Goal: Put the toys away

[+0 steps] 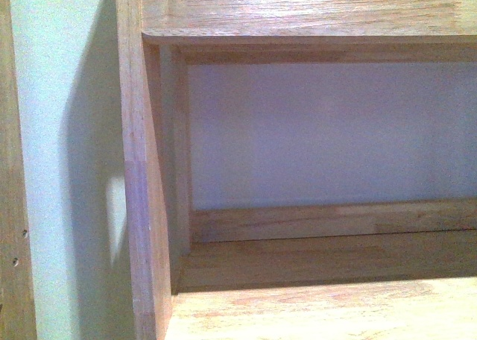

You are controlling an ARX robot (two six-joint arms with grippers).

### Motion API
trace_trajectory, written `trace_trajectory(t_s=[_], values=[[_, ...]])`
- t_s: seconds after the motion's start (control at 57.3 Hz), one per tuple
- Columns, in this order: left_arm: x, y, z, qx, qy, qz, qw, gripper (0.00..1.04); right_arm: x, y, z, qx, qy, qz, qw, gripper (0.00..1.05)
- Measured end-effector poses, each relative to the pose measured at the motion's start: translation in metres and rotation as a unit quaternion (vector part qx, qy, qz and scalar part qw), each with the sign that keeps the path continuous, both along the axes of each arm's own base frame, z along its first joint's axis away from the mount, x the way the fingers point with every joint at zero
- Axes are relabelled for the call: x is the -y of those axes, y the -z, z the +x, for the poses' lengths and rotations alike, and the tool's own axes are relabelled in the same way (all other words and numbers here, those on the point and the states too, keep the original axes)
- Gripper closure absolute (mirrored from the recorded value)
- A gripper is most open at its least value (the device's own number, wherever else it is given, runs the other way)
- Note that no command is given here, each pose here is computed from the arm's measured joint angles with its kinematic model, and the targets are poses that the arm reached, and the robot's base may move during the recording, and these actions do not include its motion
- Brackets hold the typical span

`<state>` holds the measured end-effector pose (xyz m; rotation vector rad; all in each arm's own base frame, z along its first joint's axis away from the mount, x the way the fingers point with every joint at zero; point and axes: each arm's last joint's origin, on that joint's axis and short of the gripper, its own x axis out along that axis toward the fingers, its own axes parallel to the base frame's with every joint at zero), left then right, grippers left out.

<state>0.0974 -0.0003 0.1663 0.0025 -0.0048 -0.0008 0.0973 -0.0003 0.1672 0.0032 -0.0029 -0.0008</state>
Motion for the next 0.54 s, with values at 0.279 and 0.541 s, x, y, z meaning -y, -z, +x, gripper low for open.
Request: trace_trajectory(t_s=[0.279, 0.541], values=[[0.0, 0.0, 0.0, 0.0, 0.0, 0.0, 1.0, 0.06, 0.0, 0.0, 0.0, 0.0, 0.0, 0.0, 1.0, 0.06], [0.0, 0.0, 0.0, 0.0, 0.0, 0.0, 1.0, 0.06, 0.0, 0.0, 0.0, 0.0, 0.0, 0.0, 1.0, 0.06]])
